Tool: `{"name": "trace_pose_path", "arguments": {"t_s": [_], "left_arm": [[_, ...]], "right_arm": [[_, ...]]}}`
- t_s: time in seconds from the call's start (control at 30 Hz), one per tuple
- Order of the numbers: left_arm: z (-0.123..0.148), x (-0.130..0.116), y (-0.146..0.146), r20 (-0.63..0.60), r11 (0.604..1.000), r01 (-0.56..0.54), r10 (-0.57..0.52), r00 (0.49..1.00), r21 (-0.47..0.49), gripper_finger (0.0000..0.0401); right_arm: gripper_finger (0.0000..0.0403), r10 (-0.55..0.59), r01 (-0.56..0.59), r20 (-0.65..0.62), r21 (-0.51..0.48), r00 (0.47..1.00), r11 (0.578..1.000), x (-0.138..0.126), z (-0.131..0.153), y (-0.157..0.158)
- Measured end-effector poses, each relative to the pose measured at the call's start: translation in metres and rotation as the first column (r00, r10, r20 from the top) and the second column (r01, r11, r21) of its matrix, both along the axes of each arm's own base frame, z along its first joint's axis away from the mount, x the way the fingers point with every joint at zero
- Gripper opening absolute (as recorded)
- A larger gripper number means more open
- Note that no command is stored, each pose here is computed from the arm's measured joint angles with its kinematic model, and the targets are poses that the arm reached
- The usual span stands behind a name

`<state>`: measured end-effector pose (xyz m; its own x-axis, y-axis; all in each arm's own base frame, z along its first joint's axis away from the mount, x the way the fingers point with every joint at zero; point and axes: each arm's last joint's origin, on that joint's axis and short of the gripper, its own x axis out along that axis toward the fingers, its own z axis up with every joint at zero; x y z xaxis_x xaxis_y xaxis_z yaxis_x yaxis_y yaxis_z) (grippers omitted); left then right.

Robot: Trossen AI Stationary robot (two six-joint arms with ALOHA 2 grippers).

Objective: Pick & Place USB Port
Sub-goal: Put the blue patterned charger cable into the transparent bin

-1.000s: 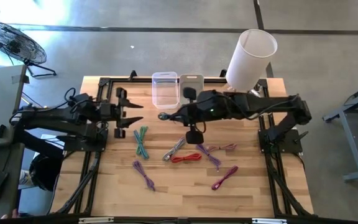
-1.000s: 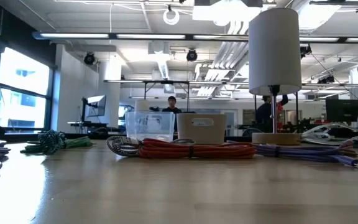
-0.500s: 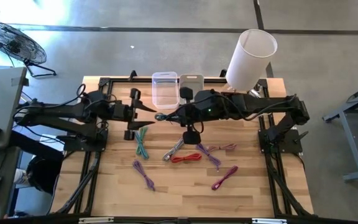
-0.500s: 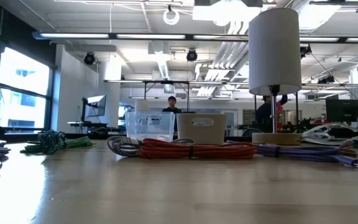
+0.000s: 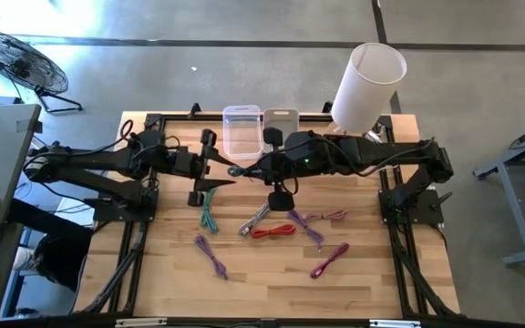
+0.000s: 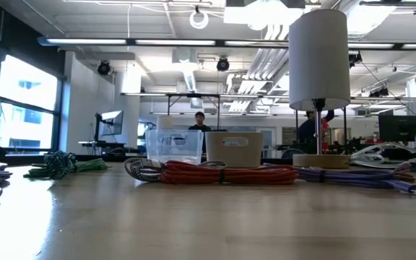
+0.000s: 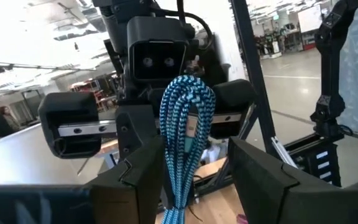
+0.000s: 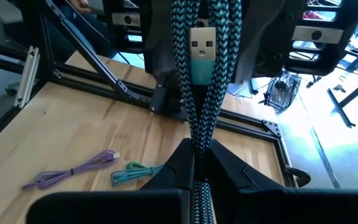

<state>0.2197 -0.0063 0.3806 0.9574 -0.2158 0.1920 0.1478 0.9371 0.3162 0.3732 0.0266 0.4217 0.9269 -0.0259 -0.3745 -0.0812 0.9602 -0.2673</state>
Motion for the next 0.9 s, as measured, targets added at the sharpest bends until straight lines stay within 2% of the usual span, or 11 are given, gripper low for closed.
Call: {"name": "trace_pose_path", "arguments": {"t_s": [0.13,0.23,0.33,0.4,0.43,0.73,0.9], "left_arm": [[0.001,0.004,0.000,-0.001,1.000,-0.002,0.002,1.000,0.022,0.0171],[0.002,0.004,0.000,0.008,0.999,-0.010,0.010,1.000,0.051,0.0149],[0.002,0.004,0.000,0.016,0.996,-0.009,0.007,1.000,0.093,0.0083],[0.002,0.004,-0.001,0.032,0.986,0.013,-0.018,0.999,0.166,0.0028],[0.002,0.004,-0.001,0.036,0.983,0.015,-0.022,0.999,0.184,0.0018],[0.001,0.001,0.000,0.018,0.977,-0.040,0.037,0.999,0.210,0.0006],[0.000,-0.007,0.002,-0.025,0.971,-0.091,0.099,0.995,0.221,0.0005]], "right_arm": [[0.0015,0.000,0.000,-0.006,0.000,1.000,1.000,0.000,-0.001,0.000],[0.0015,0.002,-0.002,-0.011,0.000,1.000,1.000,0.000,-0.001,0.000],[0.0015,0.002,-0.002,-0.017,0.008,1.000,1.000,-0.001,-0.002,0.000],[0.0020,0.005,-0.005,-0.016,0.009,1.000,1.000,-0.001,-0.002,0.000],[0.0025,0.005,-0.005,-0.015,0.009,1.000,1.000,-0.001,-0.001,0.000],[0.0045,-0.031,0.033,-0.031,0.034,0.999,0.999,-0.005,0.000,-0.001],[0.0073,-0.075,0.076,-0.028,0.033,0.997,0.997,-0.017,0.008,-0.001]]}}
